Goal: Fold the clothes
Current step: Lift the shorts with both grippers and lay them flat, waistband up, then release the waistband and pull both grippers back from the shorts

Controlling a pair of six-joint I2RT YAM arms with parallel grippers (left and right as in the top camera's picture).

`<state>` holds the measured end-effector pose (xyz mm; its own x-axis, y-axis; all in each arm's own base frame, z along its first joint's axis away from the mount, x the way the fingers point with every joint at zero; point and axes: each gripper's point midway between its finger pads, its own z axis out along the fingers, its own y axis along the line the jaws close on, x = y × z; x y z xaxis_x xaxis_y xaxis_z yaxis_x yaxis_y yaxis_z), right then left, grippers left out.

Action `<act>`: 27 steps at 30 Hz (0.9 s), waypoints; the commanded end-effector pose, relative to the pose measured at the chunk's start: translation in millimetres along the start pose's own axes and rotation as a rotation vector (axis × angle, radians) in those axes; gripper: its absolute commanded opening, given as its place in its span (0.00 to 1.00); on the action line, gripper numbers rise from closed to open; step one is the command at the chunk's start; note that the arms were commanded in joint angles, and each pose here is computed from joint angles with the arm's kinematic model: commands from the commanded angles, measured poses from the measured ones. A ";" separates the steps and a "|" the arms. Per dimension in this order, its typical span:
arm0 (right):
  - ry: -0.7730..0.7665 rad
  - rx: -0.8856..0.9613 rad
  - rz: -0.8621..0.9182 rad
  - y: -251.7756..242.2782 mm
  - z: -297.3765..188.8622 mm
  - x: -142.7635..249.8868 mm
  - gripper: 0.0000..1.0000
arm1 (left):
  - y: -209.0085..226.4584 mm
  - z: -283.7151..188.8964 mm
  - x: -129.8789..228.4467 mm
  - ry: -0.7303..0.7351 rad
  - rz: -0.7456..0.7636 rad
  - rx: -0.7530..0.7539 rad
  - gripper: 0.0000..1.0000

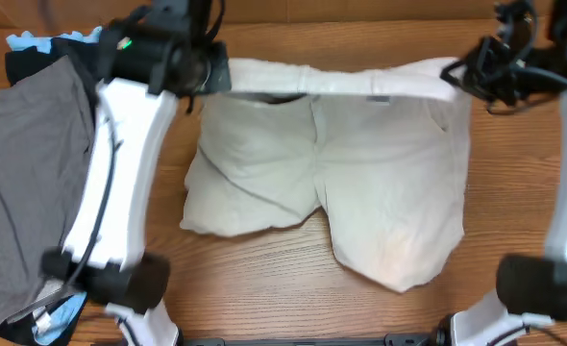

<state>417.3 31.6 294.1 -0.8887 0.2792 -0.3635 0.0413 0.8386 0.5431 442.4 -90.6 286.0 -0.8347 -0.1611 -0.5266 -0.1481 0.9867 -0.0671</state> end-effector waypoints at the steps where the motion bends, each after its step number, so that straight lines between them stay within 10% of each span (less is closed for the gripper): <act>1: -0.044 0.190 -0.018 -51.5 20.6 -26.7 0.04 | 85.1 43.7 -39.0 -0.103 -0.073 -0.356 0.04; 5: -0.056 0.191 -0.052 -61.9 70.4 -49.7 0.04 | 57.0 104.1 -63.8 -0.162 -0.099 -0.247 0.08; 9: -0.128 0.167 -0.099 -66.6 112.5 -80.6 0.09 | 24.0 152.1 -88.1 -0.243 -0.116 -0.112 0.54; 11: -0.184 0.149 -0.124 -65.5 125.6 -97.8 0.67 | 7.0 166.6 -100.9 -0.294 -0.119 -0.041 0.95; 12: -0.205 0.142 -0.138 -63.7 130.1 -103.8 0.87 | 0.3 170.2 -106.8 -0.315 -0.116 -0.006 1.00; 13: -0.226 0.137 -0.149 -61.4 129.9 -109.1 1.00 | -7.0 170.2 -112.2 -0.334 -0.103 0.032 1.00; 27: -0.103 0.137 -0.038 -18.1 41.2 -54.2 1.00 | -10.8 4.5 -97.7 -0.255 0.123 0.155 1.00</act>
<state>507.0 17.9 206.4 -0.8823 0.2851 -0.3745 0.1182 0.9044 0.4101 566.5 -78.6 240.5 -0.7584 -0.1510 -0.6341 -0.1000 0.9882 -0.1157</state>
